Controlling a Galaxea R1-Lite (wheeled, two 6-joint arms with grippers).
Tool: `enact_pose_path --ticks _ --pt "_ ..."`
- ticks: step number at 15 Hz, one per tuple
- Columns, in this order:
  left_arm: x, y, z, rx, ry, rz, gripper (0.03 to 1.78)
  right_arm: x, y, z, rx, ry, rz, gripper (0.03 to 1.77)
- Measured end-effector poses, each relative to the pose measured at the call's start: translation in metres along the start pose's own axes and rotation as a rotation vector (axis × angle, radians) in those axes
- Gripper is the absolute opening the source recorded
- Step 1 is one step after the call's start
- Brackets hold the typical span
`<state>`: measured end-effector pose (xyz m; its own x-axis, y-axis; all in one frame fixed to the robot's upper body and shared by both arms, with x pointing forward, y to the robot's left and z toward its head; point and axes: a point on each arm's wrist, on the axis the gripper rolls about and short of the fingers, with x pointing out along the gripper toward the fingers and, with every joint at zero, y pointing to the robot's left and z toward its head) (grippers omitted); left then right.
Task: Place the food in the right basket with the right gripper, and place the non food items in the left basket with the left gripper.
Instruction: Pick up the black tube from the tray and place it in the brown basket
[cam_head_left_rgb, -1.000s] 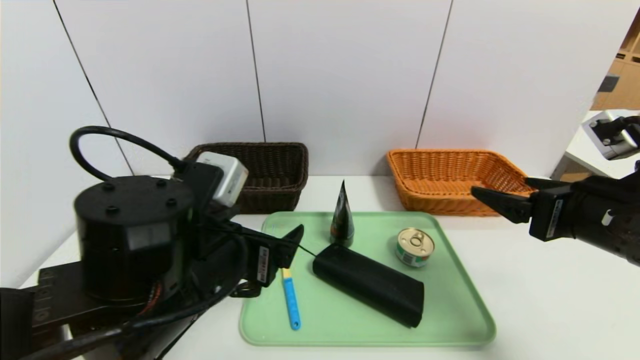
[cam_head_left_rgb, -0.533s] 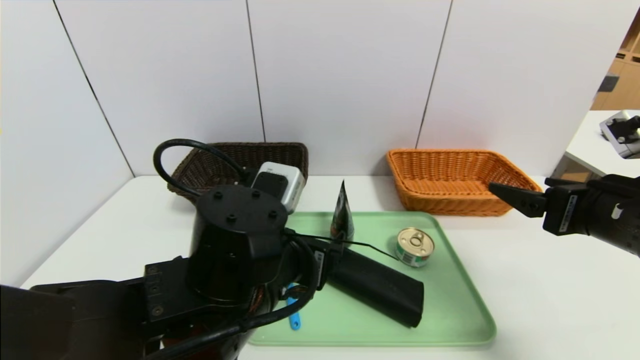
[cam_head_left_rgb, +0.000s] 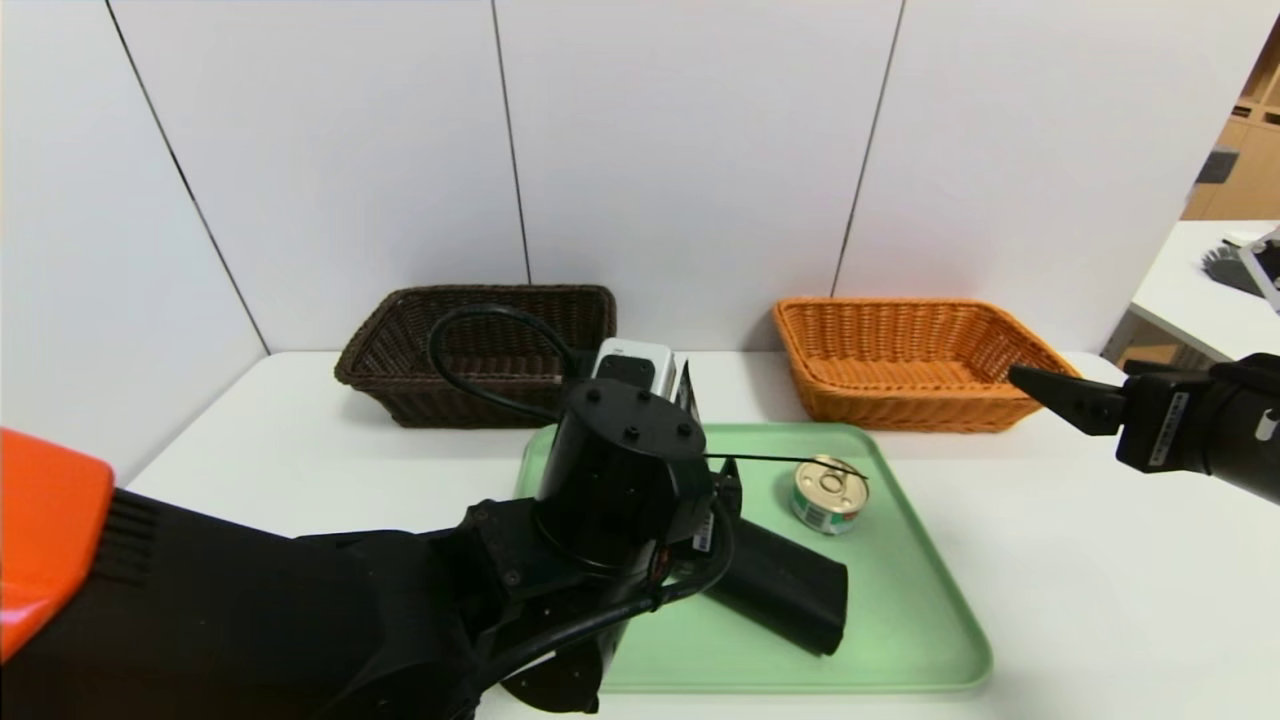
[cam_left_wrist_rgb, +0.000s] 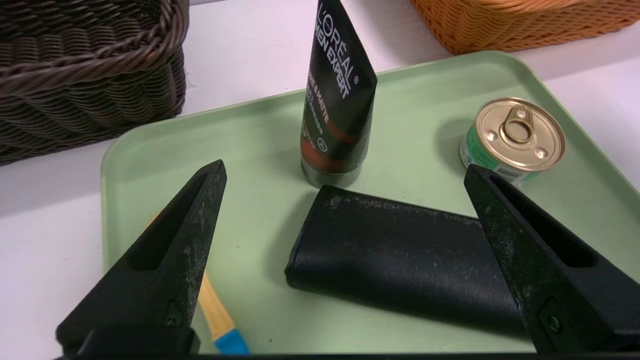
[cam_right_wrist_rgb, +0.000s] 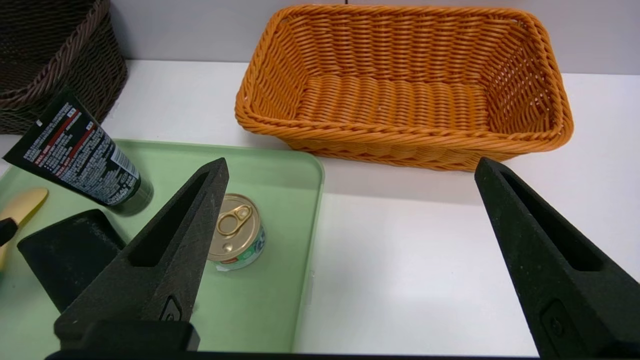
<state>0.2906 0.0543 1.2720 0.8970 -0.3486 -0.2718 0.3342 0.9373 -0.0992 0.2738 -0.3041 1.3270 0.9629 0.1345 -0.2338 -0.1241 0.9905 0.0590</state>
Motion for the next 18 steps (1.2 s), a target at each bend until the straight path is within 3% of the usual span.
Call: enact_pose_path --ticks 18 --pt "0.053 -0.028 -0.017 0.019 0.016 0.047 1.69 -0.017 -0.009 0.005 0.013 -0.057 -0.041 1.7"
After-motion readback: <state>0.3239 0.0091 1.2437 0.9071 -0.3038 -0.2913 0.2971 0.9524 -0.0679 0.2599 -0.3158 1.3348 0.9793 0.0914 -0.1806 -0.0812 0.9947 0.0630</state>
